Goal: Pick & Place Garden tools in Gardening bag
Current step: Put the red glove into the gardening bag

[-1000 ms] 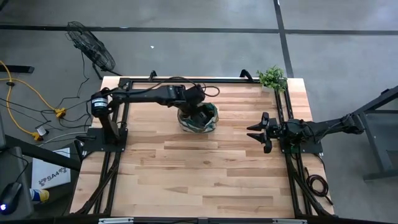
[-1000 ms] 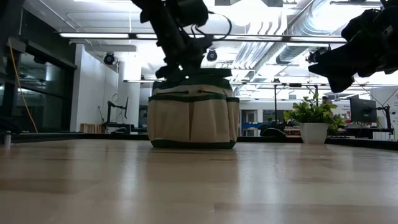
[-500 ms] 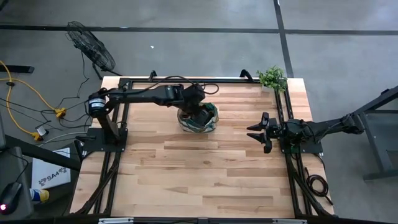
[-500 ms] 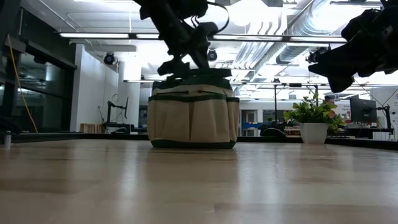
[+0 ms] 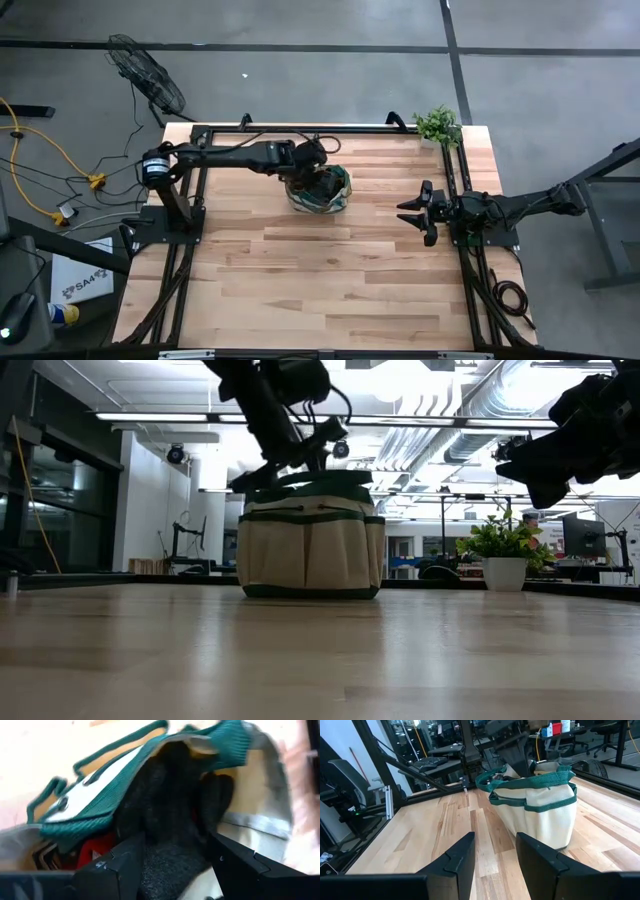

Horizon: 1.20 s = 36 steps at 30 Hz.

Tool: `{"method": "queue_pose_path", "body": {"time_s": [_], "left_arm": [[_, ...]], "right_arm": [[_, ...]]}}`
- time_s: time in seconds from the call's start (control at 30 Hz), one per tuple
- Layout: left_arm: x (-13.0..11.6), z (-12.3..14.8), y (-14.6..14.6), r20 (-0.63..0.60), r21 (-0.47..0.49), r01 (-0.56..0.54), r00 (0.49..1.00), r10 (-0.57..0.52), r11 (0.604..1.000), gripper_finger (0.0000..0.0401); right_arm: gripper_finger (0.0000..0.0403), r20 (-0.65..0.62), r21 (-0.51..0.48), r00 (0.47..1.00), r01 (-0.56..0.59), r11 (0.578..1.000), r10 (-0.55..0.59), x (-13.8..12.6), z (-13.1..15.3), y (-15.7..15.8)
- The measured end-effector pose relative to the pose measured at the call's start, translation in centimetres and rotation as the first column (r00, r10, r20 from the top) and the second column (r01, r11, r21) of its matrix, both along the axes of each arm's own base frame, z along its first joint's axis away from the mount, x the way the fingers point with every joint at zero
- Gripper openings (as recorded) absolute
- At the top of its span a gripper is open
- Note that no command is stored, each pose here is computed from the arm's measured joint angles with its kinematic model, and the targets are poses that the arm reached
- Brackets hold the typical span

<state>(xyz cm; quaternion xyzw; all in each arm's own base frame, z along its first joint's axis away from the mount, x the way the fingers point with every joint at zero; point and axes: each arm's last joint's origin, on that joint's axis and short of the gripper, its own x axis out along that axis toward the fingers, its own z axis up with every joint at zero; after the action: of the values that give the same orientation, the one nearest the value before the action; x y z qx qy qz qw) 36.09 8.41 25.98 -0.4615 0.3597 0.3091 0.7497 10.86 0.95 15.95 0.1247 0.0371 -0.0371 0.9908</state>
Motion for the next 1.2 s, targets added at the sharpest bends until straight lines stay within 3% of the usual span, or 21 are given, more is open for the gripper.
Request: {"method": "queue_pose_path", "body": {"time_s": [0.37, 0.73, 0.97, 1.2], "left_arm": [[-0.2, -3.1, 0.0, -0.043, -0.057, -0.162, 0.986, 0.160, 0.985, 0.0210], [0.6, -6.5, 0.3, -0.116, -0.062, -0.180, 0.978, 0.172, 0.982, 0.0210], [0.8, -6.3, 0.3, -0.094, -0.069, -0.172, 0.982, 0.165, 0.983, 0.0210], [1.3, -3.8, 0.4, -0.021, -0.013, -0.060, 0.998, 0.060, 0.998, 0.0210]], "right_arm": [[0.0135, 0.000, 0.000, 1.000, 0.000, 1.000, 0.000, 0.0, 0.0, 0.0], [0.0135, -0.002, 0.000, 1.000, 0.000, 1.000, 0.000, 0.0, 0.0, 0.0], [0.0135, -0.001, 0.000, 1.000, 0.000, 1.000, 0.000, 0.0, 0.0, 0.0], [0.0135, -0.001, 0.000, 1.000, 0.000, 1.000, 0.000, 0.0, 0.0, 0.0]]}}
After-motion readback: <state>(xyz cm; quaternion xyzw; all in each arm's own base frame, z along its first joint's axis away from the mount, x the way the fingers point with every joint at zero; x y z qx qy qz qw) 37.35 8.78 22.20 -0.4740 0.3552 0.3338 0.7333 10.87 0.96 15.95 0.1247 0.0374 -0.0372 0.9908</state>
